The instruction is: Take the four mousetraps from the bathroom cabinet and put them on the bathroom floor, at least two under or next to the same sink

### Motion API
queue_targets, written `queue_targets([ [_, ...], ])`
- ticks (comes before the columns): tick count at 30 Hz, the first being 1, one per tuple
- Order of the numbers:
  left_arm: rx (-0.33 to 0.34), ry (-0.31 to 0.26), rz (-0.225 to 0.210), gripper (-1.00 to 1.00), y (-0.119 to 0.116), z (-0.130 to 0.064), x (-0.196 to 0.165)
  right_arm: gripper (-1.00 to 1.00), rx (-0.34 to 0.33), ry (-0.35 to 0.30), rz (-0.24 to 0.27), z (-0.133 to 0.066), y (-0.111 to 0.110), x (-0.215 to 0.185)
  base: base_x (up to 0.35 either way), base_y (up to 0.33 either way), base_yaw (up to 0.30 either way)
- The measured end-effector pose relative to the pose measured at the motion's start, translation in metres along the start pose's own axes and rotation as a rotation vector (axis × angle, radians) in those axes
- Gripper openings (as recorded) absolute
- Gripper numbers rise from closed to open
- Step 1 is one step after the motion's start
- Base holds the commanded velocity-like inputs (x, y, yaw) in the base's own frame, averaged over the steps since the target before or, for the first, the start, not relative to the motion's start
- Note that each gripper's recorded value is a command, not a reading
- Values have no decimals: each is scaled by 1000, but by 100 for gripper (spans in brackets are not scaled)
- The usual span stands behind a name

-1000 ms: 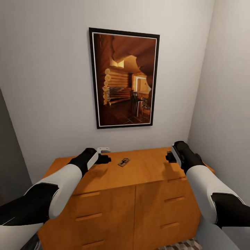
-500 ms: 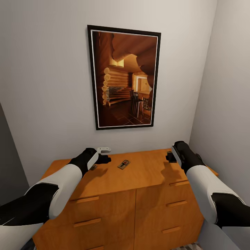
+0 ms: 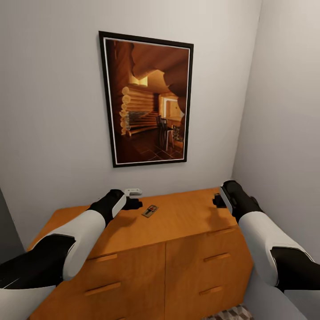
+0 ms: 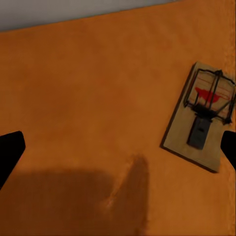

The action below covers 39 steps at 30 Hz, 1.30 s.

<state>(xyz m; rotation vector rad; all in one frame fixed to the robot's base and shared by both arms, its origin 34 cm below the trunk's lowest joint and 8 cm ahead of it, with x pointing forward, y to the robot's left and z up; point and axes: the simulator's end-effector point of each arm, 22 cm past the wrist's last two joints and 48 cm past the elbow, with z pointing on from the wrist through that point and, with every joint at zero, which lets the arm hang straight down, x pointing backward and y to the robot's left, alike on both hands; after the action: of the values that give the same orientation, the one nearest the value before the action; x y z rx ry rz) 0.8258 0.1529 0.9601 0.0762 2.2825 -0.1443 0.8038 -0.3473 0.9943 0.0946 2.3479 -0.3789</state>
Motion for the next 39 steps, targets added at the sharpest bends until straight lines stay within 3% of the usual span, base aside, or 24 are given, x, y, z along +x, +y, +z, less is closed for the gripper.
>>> queue_targets([
  [12,0,-4,0,100,0,-2,-2,-100,7,-2,4,-1,-6,-1,0,0,-215],
  [39,6,4,7,100,-2,-2,0,-100,6,-27,16,0,-12,-6,0,0,-9],
])
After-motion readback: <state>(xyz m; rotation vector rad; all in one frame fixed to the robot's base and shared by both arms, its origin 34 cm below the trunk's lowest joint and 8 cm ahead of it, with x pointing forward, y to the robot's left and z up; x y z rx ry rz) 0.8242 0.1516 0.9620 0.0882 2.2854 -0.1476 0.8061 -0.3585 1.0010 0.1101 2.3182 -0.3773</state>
